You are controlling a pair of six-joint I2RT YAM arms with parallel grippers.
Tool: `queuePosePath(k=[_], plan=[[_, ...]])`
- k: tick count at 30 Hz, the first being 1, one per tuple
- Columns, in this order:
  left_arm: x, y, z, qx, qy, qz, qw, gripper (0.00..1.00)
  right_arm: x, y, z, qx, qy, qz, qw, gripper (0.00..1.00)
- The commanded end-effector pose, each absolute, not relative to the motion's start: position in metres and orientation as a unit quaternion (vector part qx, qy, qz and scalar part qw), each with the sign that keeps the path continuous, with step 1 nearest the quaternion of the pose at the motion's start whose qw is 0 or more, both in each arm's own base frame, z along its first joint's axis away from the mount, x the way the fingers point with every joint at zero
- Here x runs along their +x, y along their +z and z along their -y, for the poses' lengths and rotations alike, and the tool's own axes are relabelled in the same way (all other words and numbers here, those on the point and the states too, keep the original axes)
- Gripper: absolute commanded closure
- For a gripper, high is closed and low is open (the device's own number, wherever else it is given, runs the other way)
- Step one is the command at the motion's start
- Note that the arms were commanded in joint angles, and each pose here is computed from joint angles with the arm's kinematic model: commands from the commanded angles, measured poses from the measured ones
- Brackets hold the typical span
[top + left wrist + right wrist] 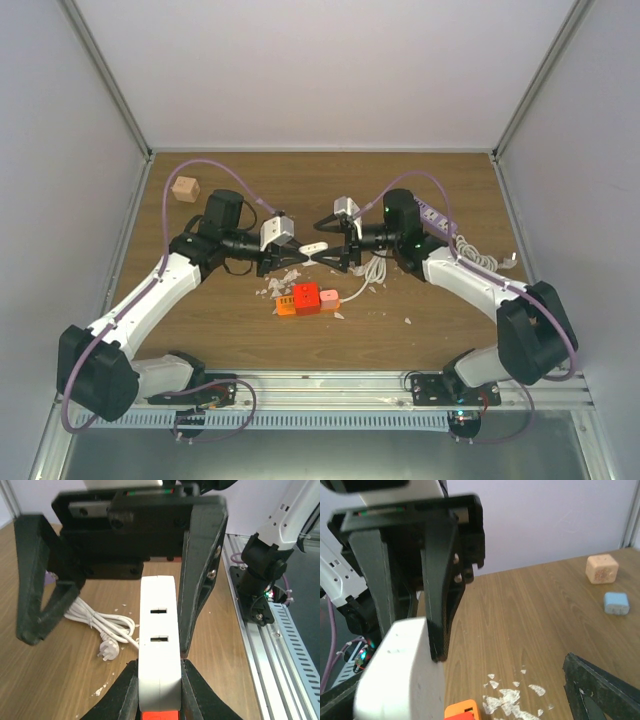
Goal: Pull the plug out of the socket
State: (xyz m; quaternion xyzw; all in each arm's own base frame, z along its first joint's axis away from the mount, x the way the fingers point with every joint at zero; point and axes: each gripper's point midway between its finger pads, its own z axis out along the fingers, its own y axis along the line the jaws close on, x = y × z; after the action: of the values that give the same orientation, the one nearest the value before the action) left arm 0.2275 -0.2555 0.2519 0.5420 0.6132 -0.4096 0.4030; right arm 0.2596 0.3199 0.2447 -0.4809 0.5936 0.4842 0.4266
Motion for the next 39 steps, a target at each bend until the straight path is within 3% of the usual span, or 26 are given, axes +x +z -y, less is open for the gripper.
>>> queuePosePath(k=[1,12,18,29,39], plan=[[0.202,0.242,0.258,0.529,-0.44,-0.63,0.36,1.0,0.29,0.306,-0.307,-0.475,0.428,-0.563,0.524,0.1],[0.254,0.236,0.23,0.461,-0.373,-0.7,0.399,1.0,0.27,0.302,-0.301,-0.531,0.4,-0.549,0.507,0.01],[0.298,0.227,0.185,0.401,-0.298,-0.752,0.43,1.0,0.279,0.287,-0.289,-0.541,0.348,-0.57,0.51,0.0],[0.374,0.202,0.075,0.362,-0.056,-0.808,0.461,1.0,0.286,0.261,-0.272,-0.539,0.3,-0.597,0.513,0.0],[0.404,0.167,-0.004,0.408,0.177,-0.796,0.411,1.0,0.291,0.246,-0.271,-0.539,0.292,-0.611,0.501,0.0]])
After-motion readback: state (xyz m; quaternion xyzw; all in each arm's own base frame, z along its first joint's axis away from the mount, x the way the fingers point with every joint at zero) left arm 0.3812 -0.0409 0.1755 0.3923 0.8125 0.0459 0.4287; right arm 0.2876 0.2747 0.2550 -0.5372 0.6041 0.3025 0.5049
